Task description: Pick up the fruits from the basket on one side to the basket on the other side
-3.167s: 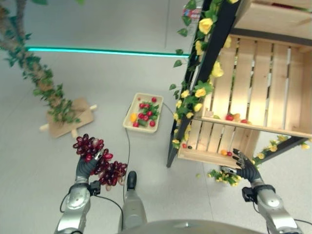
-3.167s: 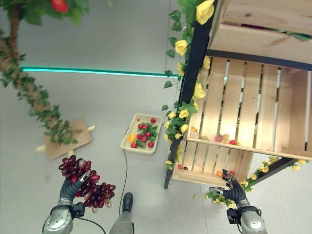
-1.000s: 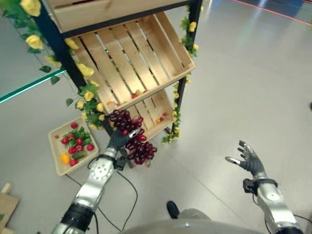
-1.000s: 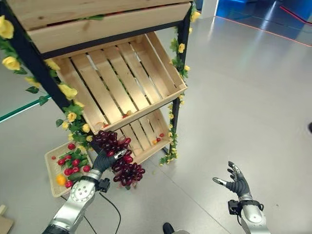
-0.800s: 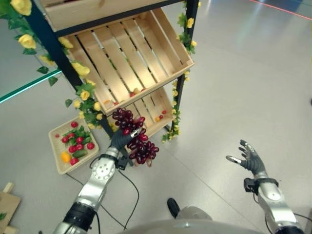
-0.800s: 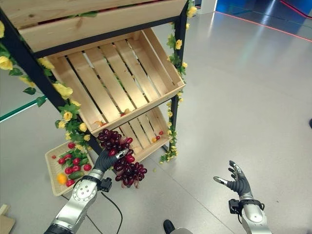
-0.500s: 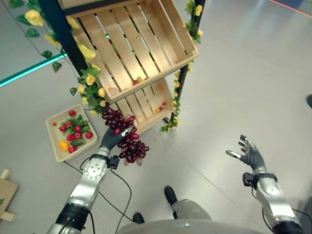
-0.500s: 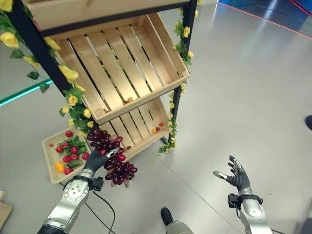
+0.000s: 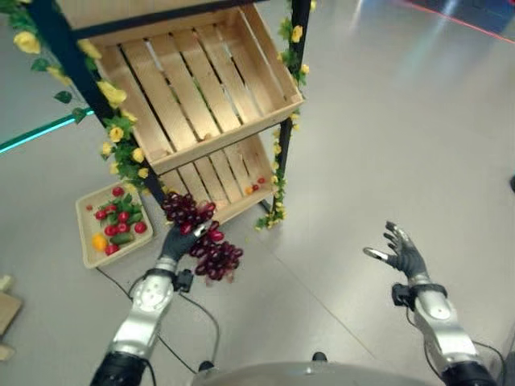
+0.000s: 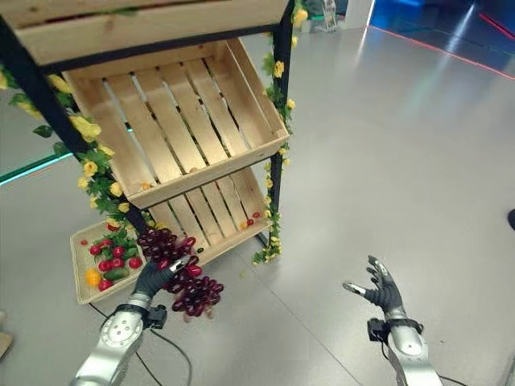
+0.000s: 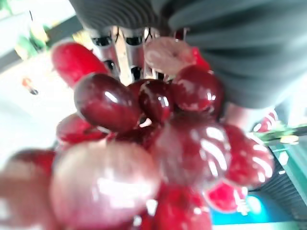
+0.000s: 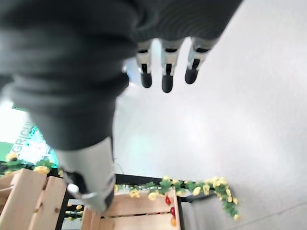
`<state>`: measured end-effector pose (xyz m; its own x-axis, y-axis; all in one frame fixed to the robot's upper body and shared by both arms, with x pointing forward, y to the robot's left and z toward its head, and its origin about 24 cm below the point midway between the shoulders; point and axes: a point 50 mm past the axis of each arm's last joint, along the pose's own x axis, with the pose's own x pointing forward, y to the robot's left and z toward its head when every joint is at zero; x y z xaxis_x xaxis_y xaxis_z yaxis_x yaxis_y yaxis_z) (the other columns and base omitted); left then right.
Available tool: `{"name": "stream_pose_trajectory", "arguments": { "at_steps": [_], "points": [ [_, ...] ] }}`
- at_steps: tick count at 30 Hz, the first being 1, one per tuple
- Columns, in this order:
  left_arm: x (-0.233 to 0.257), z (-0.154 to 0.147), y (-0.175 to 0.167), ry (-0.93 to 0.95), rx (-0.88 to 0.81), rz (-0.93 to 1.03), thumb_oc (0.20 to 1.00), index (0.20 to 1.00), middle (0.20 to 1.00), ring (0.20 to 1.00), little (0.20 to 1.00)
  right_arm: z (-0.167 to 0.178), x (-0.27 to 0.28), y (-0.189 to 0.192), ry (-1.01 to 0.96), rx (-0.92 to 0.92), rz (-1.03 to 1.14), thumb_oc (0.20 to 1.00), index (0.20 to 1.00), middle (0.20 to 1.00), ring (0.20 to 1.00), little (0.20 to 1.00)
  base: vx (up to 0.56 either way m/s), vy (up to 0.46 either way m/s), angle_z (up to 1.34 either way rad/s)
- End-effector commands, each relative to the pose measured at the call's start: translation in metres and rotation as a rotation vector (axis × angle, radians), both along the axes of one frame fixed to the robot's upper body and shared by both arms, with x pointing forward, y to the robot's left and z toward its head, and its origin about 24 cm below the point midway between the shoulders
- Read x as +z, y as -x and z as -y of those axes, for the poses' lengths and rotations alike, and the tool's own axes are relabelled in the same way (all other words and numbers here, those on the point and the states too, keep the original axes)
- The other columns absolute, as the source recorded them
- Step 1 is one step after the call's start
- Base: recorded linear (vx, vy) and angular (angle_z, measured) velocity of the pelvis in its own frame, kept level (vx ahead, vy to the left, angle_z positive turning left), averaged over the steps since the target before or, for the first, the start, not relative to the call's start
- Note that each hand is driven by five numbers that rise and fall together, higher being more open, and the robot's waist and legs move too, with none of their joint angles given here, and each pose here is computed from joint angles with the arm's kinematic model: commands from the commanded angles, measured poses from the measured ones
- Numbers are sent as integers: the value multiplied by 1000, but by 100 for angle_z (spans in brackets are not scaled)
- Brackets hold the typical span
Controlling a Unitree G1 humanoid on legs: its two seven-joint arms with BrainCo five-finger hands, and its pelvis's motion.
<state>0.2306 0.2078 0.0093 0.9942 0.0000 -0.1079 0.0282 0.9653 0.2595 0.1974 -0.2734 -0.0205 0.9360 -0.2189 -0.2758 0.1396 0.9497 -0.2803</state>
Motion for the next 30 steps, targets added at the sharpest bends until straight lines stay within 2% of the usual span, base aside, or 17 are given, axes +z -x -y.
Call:
{"name": "stream_pose_trajectory", "arguments": {
  "at_steps": [1, 12, 18, 23, 30],
  "points": [
    [28, -28, -11, -23, 71, 132, 200, 200, 200, 200, 200, 1, 19, -8, 18, -7, 115, 1000, 1000, 1000, 1000, 1000, 23, -117, 18],
    [60, -18, -20, -28, 37, 274, 200, 200, 200, 200, 200, 10, 18, -1, 39, -33, 100, 1000, 1000, 1000, 1000, 1000, 0, -42, 16],
    [109, 0, -23, 5, -49, 486, 200, 200, 200, 200, 200, 11, 13, 6, 41, -38, 72, 1000, 1000, 1000, 1000, 1000, 4, -2, 17],
    [130, 8, -23, -5, -99, 571, 200, 200, 200, 200, 200, 13, 11, 8, 45, -47, 59, 1000, 1000, 1000, 1000, 1000, 11, 8, 13],
    [167, 40, -46, -62, -210, 705, 200, 200, 200, 200, 200, 10, 10, 4, 56, 2, 36, 1000, 1000, 1000, 1000, 1000, 5, 4, 1]
  ]
}}
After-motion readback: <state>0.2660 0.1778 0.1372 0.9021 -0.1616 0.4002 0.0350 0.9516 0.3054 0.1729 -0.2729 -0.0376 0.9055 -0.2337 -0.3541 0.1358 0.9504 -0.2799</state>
